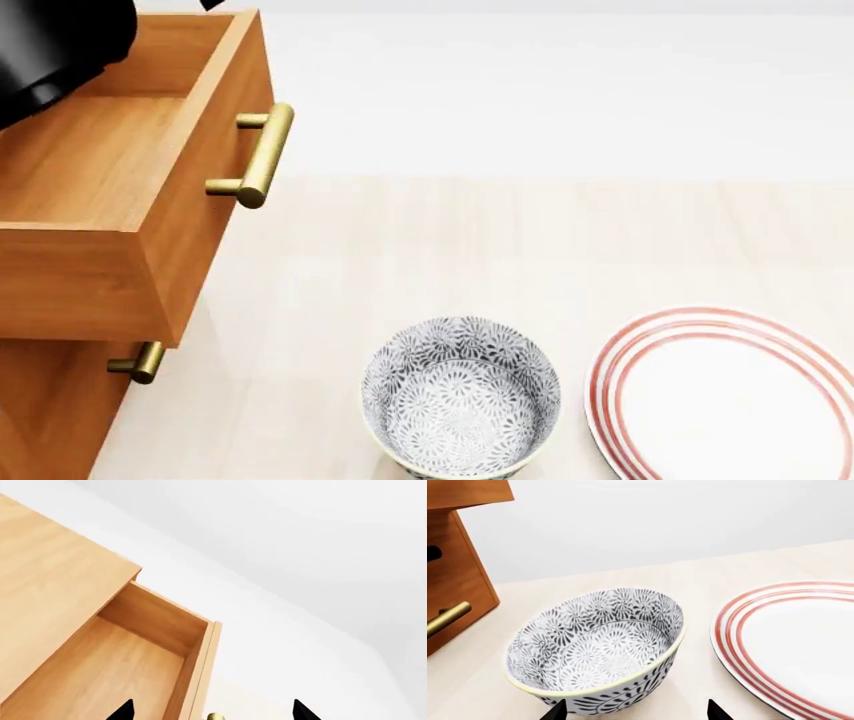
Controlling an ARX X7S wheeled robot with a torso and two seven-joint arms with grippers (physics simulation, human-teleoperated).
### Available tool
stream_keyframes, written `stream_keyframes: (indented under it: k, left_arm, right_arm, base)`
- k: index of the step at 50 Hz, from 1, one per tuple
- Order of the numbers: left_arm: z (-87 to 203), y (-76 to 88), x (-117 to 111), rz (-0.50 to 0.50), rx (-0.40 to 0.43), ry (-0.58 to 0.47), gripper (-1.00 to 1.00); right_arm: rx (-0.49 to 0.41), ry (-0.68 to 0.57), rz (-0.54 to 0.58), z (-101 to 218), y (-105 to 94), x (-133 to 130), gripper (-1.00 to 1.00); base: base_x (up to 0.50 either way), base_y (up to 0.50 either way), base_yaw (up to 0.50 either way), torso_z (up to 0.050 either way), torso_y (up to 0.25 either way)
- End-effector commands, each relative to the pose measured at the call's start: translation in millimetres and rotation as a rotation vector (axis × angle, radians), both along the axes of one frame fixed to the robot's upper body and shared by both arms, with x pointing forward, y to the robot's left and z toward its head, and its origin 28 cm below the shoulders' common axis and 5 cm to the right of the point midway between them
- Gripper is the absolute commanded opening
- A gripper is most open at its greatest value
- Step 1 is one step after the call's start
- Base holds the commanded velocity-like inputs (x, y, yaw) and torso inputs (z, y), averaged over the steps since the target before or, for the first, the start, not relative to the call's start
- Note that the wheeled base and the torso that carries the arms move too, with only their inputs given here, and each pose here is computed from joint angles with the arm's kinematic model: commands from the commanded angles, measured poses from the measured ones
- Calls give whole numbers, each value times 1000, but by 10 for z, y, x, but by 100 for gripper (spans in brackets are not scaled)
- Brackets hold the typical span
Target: Open the top drawer of the cabinet.
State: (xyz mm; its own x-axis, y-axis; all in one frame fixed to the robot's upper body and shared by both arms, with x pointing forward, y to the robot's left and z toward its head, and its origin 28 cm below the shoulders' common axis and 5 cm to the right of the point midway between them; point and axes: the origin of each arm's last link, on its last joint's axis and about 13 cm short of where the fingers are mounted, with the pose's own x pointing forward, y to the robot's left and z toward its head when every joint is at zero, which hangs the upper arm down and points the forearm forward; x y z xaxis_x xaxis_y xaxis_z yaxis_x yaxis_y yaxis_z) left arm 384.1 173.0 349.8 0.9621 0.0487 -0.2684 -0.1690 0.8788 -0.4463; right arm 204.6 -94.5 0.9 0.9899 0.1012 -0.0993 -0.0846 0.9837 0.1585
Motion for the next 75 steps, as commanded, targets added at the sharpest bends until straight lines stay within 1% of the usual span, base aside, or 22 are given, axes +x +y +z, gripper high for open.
stream_keyframes:
  k: [1,8,17,35,50,60,68,69,75]
  left_arm:
    - [-6,-29,15,-7,-95,17,100]
    - [-43,8,53,26,-134,32,100]
    - [-82,27,80,52,-134,44,100]
    - [-233,-19,92,19,-152,114,100]
    - [-269,-22,108,16,-150,133,100]
    - [-309,-54,110,-10,-158,161,100]
    - [-285,-70,101,-38,-217,178,100]
    - [-278,-72,95,-48,-245,178,100]
    - [-294,-63,110,-52,-284,189,100]
  right_arm:
    - [3,-14,4,13,13,12,100]
    - [3,-13,5,10,13,16,100]
    - [2,-13,5,15,12,20,100]
    - [2,-12,5,12,13,14,100]
    - [5,-11,-1,25,9,21,100]
    - [8,-10,-4,27,5,33,100]
    - [8,-8,-1,22,5,31,100]
    - [8,-7,-1,18,7,31,100]
    - [8,-6,1,16,9,24,100]
  base:
    - [0,0,0,0,0]
    - [0,0,0,0,0]
    - [0,0,0,0,0]
    - [0,0,0,0,0]
    - [0,0,0,0,0]
    - [0,0,0,0,0]
    - [0,0,0,0,0]
    - [0,0,0,0,0]
    - [0,0,0,0,0]
